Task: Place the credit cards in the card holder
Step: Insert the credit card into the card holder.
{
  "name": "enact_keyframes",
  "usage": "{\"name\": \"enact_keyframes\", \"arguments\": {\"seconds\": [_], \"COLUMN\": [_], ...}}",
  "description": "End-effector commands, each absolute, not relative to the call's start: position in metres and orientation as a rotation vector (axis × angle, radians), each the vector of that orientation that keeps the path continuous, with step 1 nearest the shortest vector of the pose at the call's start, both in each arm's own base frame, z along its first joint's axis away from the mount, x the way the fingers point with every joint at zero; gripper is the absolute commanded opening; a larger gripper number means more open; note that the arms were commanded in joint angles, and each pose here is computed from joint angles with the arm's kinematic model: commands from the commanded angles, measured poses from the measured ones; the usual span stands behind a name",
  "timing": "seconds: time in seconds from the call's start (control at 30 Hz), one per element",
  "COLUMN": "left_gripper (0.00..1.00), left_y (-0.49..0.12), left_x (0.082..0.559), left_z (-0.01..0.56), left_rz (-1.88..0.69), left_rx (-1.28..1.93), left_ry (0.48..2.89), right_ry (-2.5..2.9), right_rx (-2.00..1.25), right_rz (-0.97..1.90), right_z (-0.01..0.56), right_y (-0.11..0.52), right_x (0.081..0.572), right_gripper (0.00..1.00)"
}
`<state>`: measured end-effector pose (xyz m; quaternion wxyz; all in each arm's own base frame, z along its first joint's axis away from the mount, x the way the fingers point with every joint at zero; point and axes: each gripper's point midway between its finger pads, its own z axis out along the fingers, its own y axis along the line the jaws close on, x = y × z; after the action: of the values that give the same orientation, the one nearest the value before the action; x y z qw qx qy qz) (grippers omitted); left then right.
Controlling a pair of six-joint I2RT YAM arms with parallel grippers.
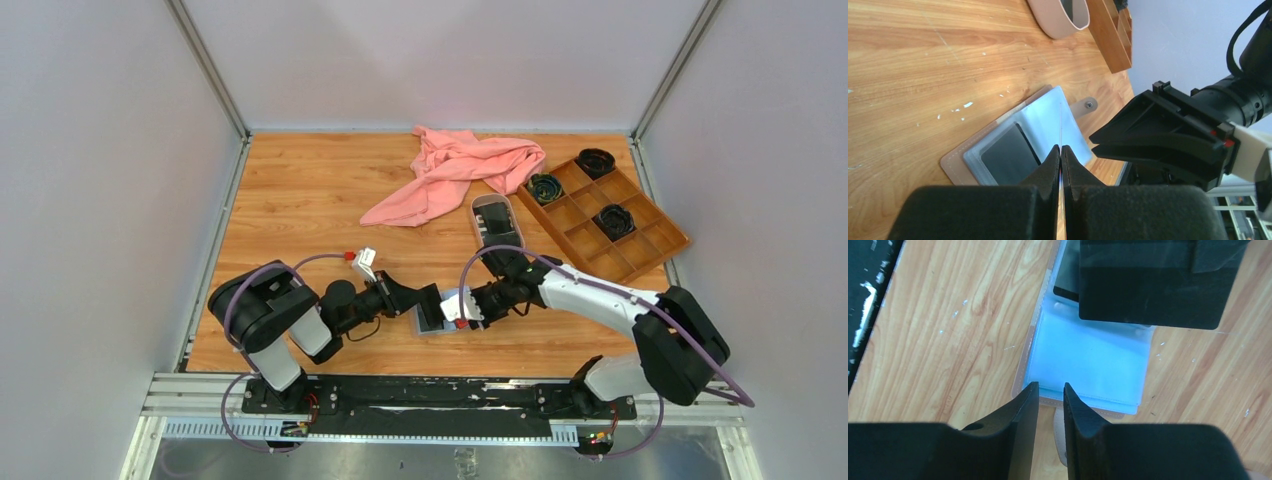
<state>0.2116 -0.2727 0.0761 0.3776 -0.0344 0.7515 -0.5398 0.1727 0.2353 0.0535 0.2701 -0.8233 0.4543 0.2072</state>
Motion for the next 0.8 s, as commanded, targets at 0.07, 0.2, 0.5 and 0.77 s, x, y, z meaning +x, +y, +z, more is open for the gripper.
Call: {"name": "enact_keyframes", "arguments": {"seconds": [0.07, 0.2, 0.5, 0.77], "left_gripper": [0.00, 0.00, 0.00, 0.00], "left_y": [-0.270, -0.269, -0.268, -0.269], "left_x": [0.216, 0.215, 0.215, 0.214], "left_z": [0.085, 0.080, 0.066, 0.058], "left_rz": [-1.403, -1.404, -1.400, -1.405], "left_rx": [-0.116, -0.139, -0.183, -0.235], "left_ry": [1.868, 1.889, 1.942, 1.985], "right_ry": [1.259, 1.287, 1.313, 1.324], "right_rx": [-2.279, -2.299, -2.325, -2.337], "right_rz": [0.460, 0.427, 0.402, 0.410], "right_z": [0.041, 0.035, 0.028, 0.026], "right_y": [0.233, 0.230, 0.227, 0.227], "right_x": [0.181, 0.184, 0.185, 0.182], "right_gripper": [0.27, 0.25, 0.23, 0.22]}}
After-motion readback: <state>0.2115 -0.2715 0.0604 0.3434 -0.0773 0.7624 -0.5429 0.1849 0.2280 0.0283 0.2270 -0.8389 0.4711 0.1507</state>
